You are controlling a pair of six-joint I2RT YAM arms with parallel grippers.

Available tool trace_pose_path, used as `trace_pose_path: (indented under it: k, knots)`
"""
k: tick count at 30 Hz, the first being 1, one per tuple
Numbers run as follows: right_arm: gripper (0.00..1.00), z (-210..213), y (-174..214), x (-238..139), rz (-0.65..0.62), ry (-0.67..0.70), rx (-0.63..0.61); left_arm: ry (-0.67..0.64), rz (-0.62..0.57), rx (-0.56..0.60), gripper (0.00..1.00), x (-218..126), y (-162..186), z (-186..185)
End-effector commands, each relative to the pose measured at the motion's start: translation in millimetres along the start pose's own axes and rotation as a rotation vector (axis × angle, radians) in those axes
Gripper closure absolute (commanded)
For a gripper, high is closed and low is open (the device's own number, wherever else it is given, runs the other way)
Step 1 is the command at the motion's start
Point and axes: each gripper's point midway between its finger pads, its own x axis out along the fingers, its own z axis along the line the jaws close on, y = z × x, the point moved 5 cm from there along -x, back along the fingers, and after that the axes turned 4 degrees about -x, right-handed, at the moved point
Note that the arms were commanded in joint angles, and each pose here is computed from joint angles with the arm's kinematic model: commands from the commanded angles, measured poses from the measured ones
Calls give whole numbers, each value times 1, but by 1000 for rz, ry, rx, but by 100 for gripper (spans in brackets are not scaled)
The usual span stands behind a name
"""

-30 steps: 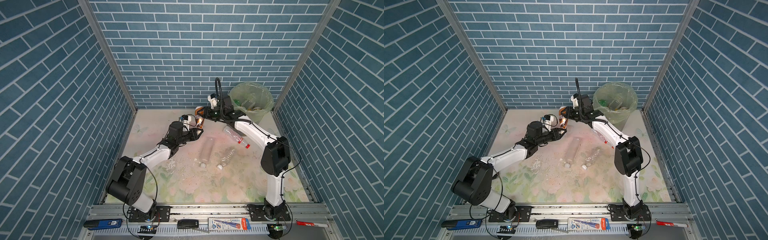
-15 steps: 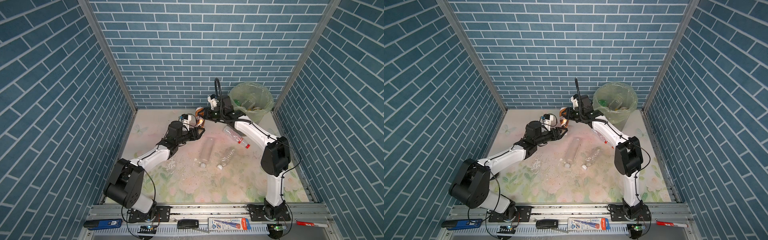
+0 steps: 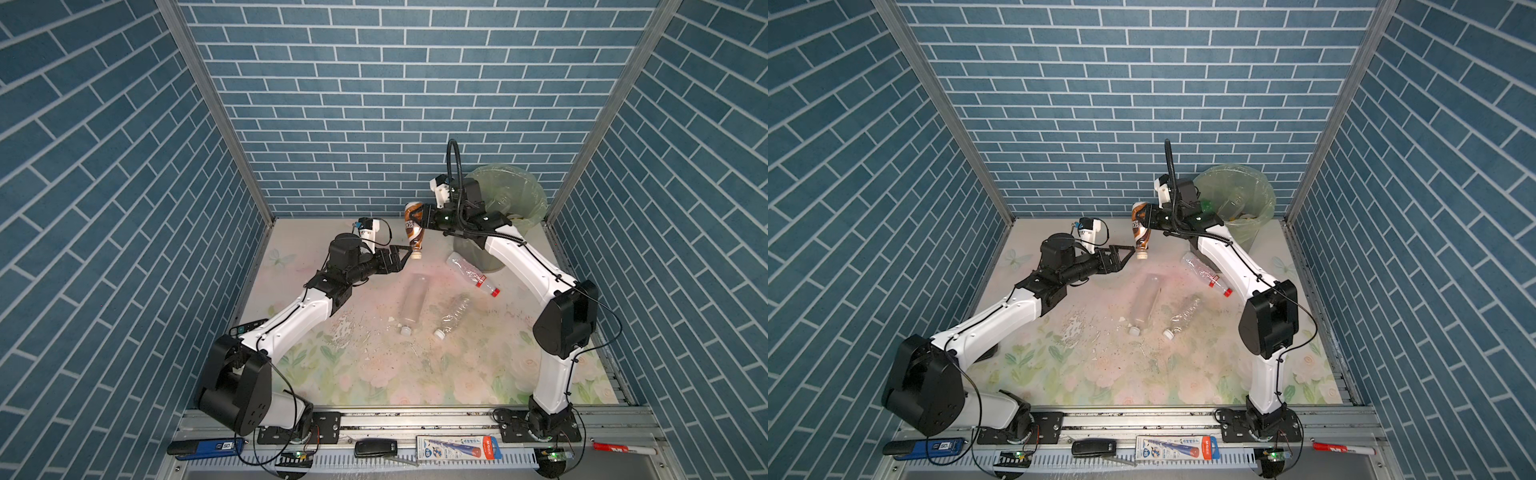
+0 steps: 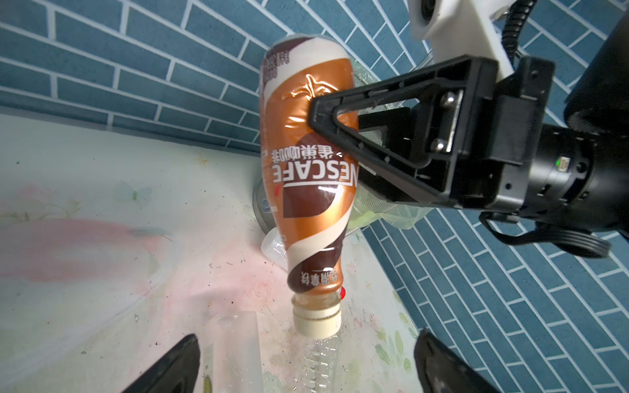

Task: Throw the plastic bottles in the bin
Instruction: 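Carry the Nescafe bottle over the bin with the right gripper and drop it, then swing the right gripper back from the bin while the left hovers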

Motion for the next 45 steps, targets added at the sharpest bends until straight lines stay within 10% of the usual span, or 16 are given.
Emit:
trace_pose_path:
  k: [1, 19, 27, 31, 45]
  knots:
    - [77, 21, -52, -69, -160, 41, -137, 25, -22, 77, 1, -5, -18, -25]
    - [82, 38, -152, -355, -853, 674, -466, 192, -26, 224, 1, 40, -53, -107]
    - [78, -69, -152, -244, -580, 733, -313, 168, -5, 218, 1, 43, -45, -98]
    - [2, -113, -131, -190, -348, 696, -222, 157, 26, 221, 1, 43, -39, -94]
    - [1, -104, -123, -197, -409, 632, -195, 131, 66, 211, 1, 48, -27, -83]
